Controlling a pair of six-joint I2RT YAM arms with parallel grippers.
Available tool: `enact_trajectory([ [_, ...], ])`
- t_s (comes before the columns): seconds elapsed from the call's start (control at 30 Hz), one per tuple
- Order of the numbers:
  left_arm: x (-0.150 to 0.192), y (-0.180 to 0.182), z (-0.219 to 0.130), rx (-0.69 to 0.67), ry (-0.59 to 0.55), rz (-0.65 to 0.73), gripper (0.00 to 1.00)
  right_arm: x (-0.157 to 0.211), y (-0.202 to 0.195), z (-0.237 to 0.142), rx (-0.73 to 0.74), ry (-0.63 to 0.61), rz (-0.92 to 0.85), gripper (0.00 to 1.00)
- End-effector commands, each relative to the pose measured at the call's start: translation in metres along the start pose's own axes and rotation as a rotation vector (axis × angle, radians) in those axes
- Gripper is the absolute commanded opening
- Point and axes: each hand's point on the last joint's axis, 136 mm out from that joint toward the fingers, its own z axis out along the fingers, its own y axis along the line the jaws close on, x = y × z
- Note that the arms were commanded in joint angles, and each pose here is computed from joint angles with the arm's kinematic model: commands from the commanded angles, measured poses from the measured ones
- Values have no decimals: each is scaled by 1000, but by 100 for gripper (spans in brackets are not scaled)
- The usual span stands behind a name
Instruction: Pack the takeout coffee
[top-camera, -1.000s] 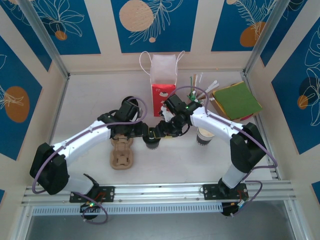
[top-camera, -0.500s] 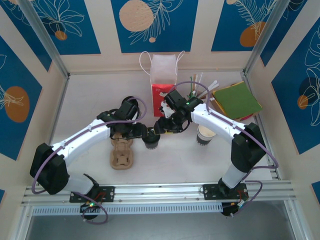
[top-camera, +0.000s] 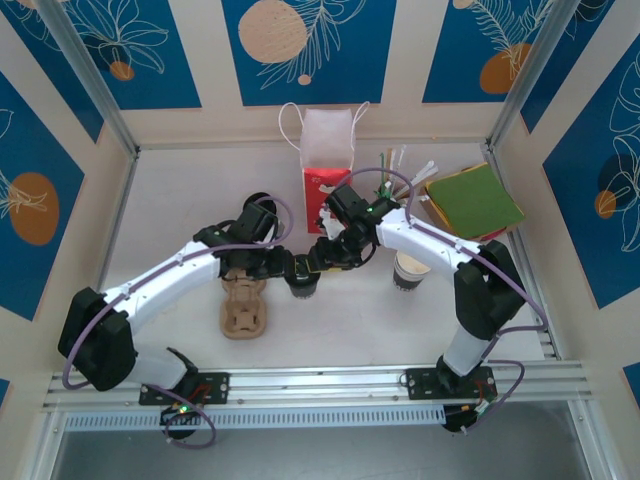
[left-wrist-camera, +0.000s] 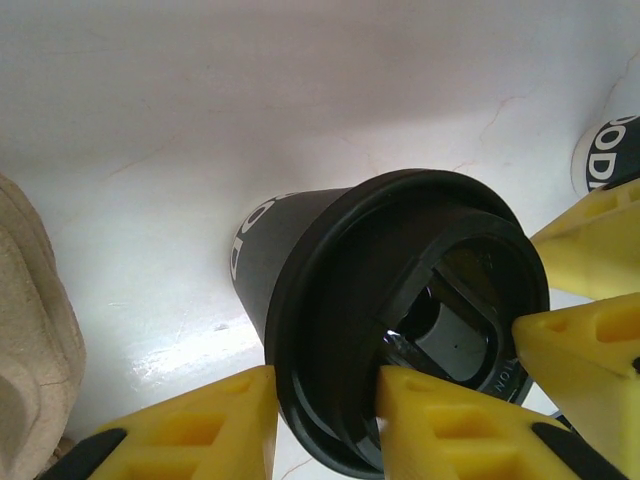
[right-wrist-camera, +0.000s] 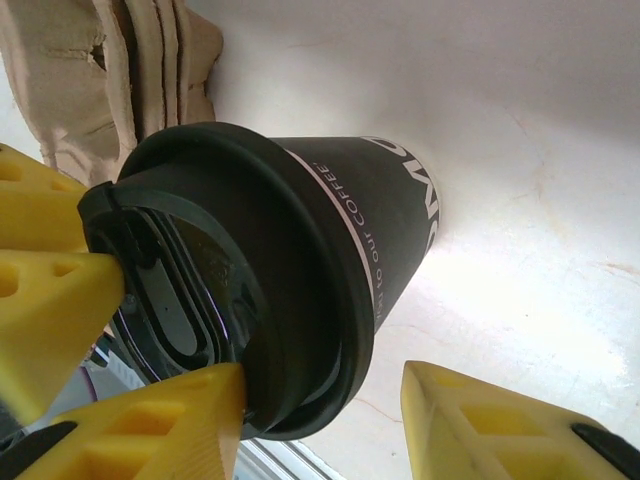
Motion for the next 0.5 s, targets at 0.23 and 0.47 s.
enact_trajectory([
  [0.23,39,38,19,-134,123,-3,29,26,-30,19,73,86,51,43],
  [0.47,18,16,-2,-92,64,19,35,9,-9,0,34,34,18,45],
])
